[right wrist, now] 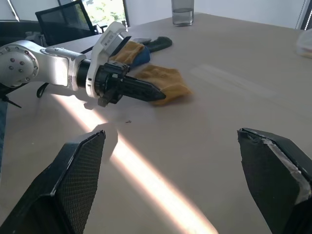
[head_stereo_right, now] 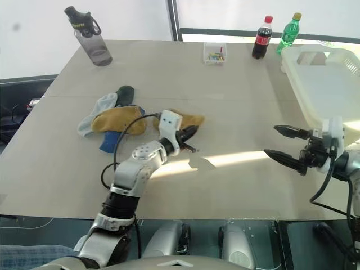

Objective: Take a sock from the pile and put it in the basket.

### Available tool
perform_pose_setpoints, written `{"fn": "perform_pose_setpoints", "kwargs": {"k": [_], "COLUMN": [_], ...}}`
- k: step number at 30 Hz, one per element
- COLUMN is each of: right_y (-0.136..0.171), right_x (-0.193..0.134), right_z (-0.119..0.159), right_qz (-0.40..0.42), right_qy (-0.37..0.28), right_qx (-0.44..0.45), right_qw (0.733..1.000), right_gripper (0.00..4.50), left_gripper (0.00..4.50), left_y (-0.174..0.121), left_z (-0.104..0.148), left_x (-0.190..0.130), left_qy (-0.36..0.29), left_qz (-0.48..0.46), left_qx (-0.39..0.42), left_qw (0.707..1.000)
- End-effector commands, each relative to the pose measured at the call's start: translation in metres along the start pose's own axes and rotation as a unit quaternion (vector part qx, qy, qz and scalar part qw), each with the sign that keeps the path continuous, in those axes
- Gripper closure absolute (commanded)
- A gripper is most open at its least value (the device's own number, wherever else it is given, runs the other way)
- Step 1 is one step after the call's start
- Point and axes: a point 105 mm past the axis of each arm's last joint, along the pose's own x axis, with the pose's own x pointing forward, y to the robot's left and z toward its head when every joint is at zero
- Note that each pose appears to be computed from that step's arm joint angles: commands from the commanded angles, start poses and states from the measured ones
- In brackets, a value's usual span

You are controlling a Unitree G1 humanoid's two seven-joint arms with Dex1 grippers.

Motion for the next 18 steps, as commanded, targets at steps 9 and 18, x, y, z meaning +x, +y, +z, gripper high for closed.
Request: {"fn": "perform_pose_setpoints", "kwargs": {"k": [9,18], "right_y": [0.000,-0.002], "right_x": [-0.005,-0.006], "right_z": [0.015,0.015], "right_qz": [-0.017,-0.023], "right_qy": [-0.014,-0.017], "right_qx": [-0.036,-0.038], "right_qw": [0.999,0.999], "right_gripper": [0.00,0.00], "left_gripper": [4.40,4.40], "left_y": [-0.054,-0.084], "left_z": [0.011,0.028], "left_x": [0.020,0.006], "left_qy": [-0.014,-0.053], "left_qz": [-0.101,-0.214], "left_qx": [-0.017,-0.052], "left_qw": [0.995,0.974]}}
